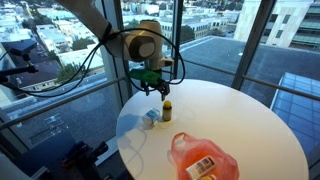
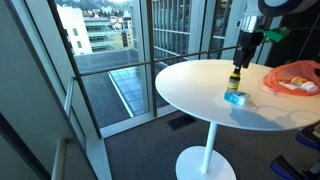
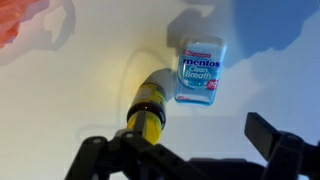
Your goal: Take the box out of the plastic and put it next to the yellow bottle
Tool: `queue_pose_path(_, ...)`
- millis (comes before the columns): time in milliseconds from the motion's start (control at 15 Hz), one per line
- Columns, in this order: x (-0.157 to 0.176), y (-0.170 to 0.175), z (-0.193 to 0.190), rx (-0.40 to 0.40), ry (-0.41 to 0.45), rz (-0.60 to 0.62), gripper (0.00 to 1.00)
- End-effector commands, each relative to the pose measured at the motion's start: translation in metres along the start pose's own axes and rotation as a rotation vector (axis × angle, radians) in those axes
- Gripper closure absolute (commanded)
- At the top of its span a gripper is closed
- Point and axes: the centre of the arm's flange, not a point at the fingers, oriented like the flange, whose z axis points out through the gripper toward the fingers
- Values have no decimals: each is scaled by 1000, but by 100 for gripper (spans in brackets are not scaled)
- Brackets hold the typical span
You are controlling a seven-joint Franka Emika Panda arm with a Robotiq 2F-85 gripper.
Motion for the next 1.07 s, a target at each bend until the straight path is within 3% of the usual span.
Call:
queue_pose_path(0,-21,16,-39,18,-47,114,0)
queue_pose_path(600,-80,26,-140,103,-183,272,0)
queue_pose_path(1000,-83,31,-147,99,-184,262,0)
